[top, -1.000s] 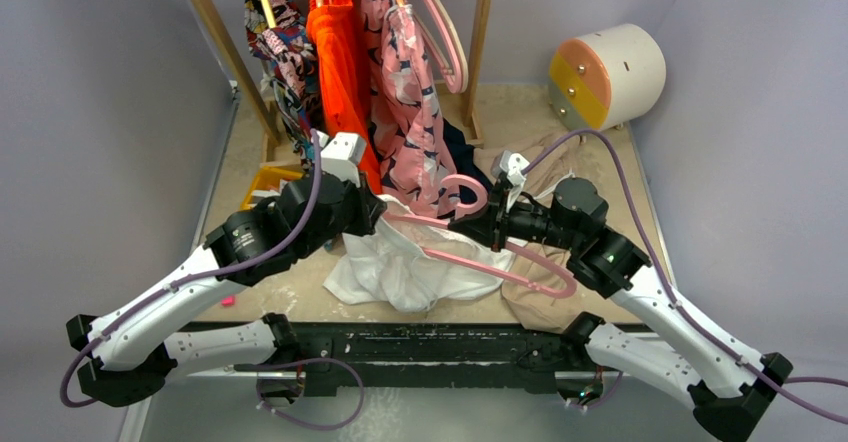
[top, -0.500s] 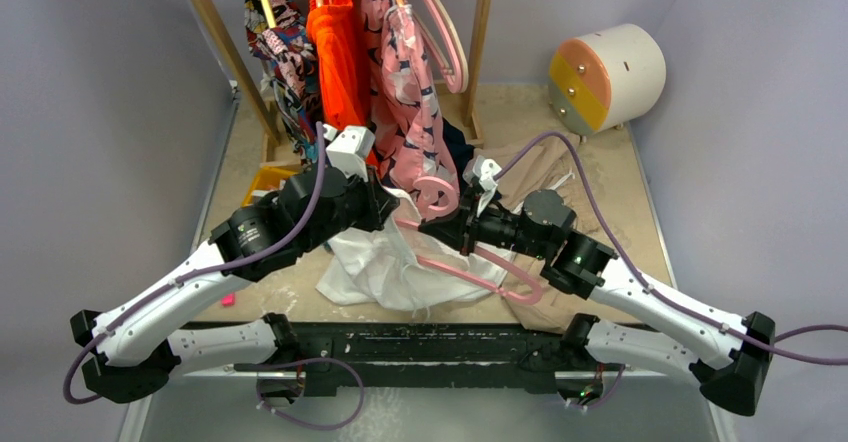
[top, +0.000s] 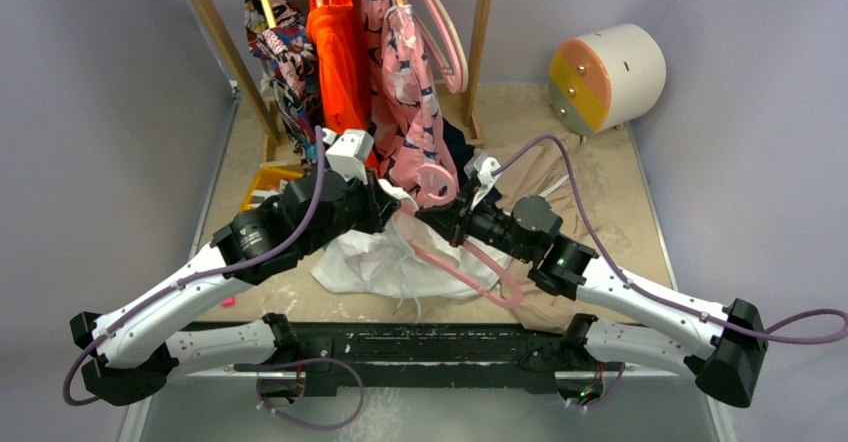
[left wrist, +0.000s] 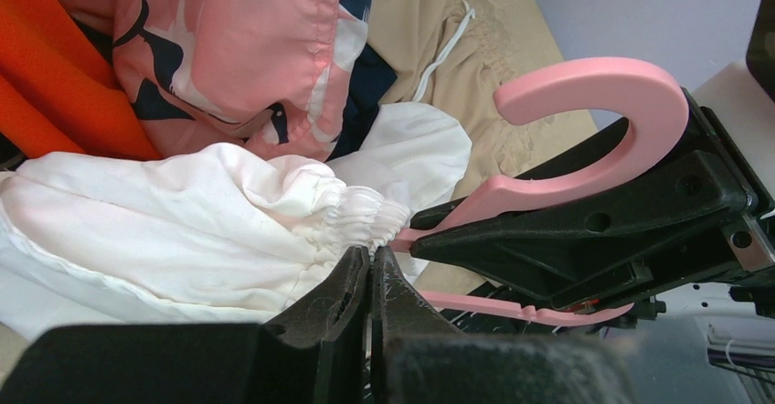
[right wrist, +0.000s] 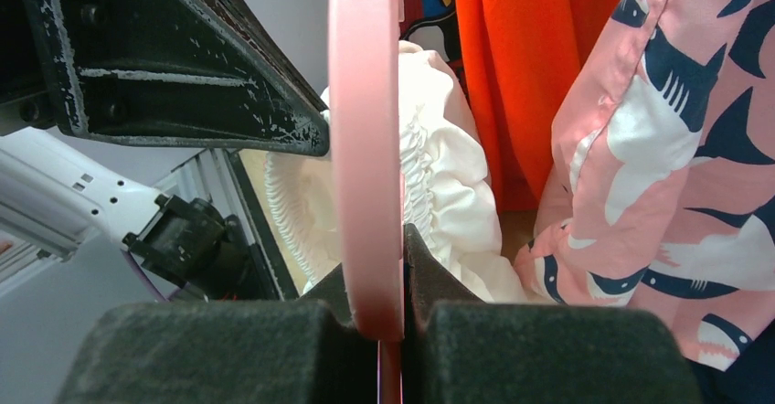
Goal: Place the shorts on the hanger
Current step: Hang the shorts on the hanger.
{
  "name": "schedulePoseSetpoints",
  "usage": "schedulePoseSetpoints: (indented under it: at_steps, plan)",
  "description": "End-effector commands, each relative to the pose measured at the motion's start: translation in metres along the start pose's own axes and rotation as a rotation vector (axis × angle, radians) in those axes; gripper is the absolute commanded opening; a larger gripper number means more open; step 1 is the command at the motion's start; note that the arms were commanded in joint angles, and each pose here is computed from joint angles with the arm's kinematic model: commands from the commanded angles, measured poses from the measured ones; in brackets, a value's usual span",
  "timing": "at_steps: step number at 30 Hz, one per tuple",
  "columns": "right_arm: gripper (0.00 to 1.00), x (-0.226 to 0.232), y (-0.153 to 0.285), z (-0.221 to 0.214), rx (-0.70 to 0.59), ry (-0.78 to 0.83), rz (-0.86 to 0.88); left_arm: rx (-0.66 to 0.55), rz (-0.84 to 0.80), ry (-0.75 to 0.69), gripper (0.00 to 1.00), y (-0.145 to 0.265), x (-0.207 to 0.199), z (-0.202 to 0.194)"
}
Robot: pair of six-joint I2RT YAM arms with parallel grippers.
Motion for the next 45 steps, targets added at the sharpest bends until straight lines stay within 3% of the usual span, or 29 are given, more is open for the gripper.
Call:
schedulePoseSetpoints:
  at_steps: [1, 7, 12, 18, 30, 45]
  plan:
    - [0.0, 0.016, -0.013, 0.048, -0.176, -0.005, 0.057, -0.019, -0.1, 0.062, 0.0, 0.001, -0.021, 0.007]
    - [0.0, 0.039, -0.007, 0.072, -0.244, 0.022, 0.137, -0.069, -0.109, 0.071, 0.0, 0.009, -0.032, 0.028]
    - [0.0, 0.034, -0.005, 0.075, -0.245, 0.019, 0.087, -0.099, -0.048, 0.075, 0.0, 0.004, -0.027, 0.037]
    - [0.0, 0.022, 0.028, 0.081, -0.258, 0.026, 0.017, -0.149, -0.01, 0.087, 0.0, 0.019, -0.015, 0.045]
    - [0.0, 0.032, 0.011, 0.098, -0.325, 0.01, 0.07, -0.05, -0.186, 0.133, 0.0, 0.009, -0.054, 0.032]
    - [0.0, 0.024, 0.013, 0.113, -0.435, 0.022, 0.024, -0.041, -0.271, 0.178, 0.0, 0.02, -0.068, 0.033]
Point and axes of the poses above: each gripper's point midway between its finger pads, its own y axis back along the fingers, its own x axis along the line the jaws close on, z = x × y, the point moved 1 cm from there along y, back along the fingers, and after that the axes turned 11 degrees about y, right-handed, at the moved point
